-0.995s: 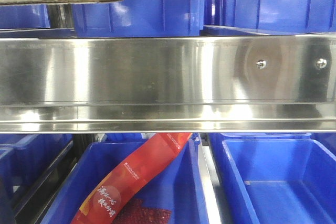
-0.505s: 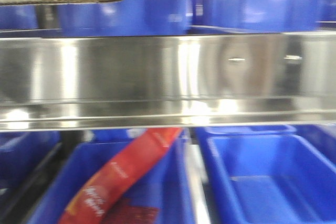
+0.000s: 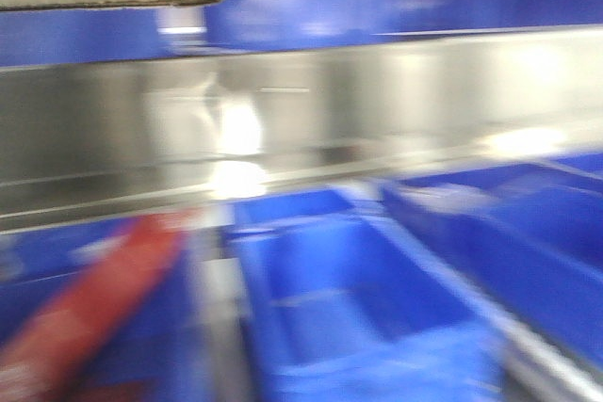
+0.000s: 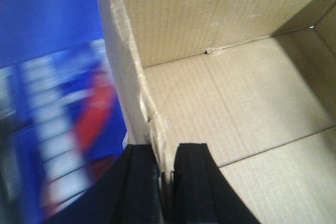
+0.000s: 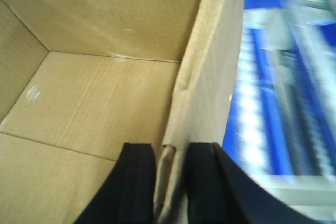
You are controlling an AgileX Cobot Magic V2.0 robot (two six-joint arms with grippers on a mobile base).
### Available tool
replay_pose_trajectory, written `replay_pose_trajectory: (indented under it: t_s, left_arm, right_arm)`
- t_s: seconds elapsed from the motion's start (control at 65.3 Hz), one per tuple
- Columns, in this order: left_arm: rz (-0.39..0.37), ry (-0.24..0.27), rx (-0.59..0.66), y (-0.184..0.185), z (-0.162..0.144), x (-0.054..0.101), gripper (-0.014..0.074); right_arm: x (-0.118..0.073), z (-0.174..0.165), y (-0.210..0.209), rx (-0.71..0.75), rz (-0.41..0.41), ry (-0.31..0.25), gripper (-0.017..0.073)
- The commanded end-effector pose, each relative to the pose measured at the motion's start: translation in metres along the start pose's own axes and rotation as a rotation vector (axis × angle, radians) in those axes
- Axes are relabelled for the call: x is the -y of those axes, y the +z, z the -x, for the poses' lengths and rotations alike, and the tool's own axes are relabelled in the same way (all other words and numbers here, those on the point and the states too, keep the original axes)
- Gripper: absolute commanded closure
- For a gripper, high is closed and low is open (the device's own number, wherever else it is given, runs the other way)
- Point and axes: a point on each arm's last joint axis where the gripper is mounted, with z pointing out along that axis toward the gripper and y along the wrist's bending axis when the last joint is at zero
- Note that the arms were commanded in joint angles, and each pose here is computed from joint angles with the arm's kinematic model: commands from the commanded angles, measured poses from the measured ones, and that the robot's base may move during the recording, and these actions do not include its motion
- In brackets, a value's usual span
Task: Grab carton from right shelf to conveyor
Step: 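Hold the carton with both grippers while driving away from the shelf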
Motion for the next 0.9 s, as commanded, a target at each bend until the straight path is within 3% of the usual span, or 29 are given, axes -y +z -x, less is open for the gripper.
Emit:
replay_pose_trajectory:
  t_s: [0.0, 0.888]
  left_arm:
    - [-0.011, 0.013, 0.032, -0.0023, 0.0021, 0.001, 0.0603]
    - [-0.009, 0.014, 0.033, -0.0023, 0.0022, 0.0008, 0.0603]
  right_arm:
    - [-0.0048, 0.0066, -0.0104, 0.083, 0.038, -0.005, 0.0628]
    - [-0.0048, 0.0066, -0.0104, 0.083, 0.038, -0.005, 0.0628]
